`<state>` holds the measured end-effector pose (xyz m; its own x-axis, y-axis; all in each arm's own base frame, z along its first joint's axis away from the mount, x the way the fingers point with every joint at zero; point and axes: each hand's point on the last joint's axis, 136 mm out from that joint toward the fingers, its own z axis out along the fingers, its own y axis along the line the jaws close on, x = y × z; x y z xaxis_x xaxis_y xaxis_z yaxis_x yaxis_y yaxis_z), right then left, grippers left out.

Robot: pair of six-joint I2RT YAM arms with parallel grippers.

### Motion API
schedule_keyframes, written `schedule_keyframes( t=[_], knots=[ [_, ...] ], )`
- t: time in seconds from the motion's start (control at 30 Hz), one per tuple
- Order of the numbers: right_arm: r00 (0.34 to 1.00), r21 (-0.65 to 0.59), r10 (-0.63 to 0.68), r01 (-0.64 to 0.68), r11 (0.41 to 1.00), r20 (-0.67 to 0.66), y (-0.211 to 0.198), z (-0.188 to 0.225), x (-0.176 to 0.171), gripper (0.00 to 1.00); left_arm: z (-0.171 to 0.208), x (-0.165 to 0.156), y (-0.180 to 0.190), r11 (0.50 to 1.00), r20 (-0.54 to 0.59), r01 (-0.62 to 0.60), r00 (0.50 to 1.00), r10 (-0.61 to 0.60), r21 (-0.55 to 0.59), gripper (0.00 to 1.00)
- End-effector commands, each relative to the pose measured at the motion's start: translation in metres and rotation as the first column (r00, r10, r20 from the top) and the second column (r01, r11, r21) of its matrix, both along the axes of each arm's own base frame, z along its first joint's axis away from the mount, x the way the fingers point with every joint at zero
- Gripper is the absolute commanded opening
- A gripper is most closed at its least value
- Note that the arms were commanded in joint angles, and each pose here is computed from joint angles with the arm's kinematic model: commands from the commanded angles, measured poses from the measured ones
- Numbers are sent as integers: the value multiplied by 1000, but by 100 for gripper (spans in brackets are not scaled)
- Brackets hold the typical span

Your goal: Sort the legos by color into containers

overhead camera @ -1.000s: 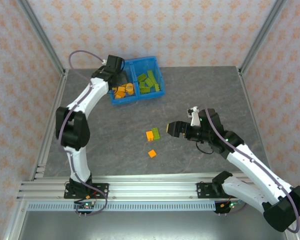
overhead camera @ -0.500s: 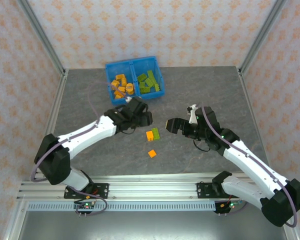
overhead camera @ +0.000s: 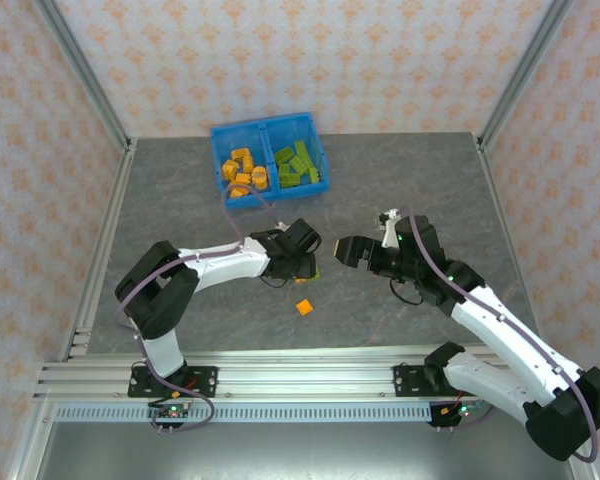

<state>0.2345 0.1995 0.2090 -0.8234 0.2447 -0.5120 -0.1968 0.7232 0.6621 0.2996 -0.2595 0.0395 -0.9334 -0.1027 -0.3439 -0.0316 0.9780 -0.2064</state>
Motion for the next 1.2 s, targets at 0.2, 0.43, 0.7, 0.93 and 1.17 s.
schedule_keyframes(
  t=[0.2, 0.43, 0.7, 0.93, 1.17],
  knots=[
    [1000, 6, -26, 26, 1000, -1, -1, -3, 3, 99, -13, -15, 30, 996, 11, -53, 999, 52, 71, 50],
    [1000, 7, -26, 26, 1000, -8, -1, -2, 1, 99, -25, -14, 30, 995, 3, -44, 999, 43, 94, 35],
    [999, 35, 35, -35, 999, -14, 7, 1, -6, 99, 40, 4, 29, 998, 137, -35, 990, 29, 47, 28],
    [996, 58, 82, -80, 995, -21, 15, 8, -9, 99, 106, 76, 72, 990, 264, -137, 956, 128, 17, 27],
    [998, 51, 62, -62, 997, -14, 11, 8, -9, 100, 139, 175, 122, 955, 327, -297, 904, 274, 23, 26]
  ],
)
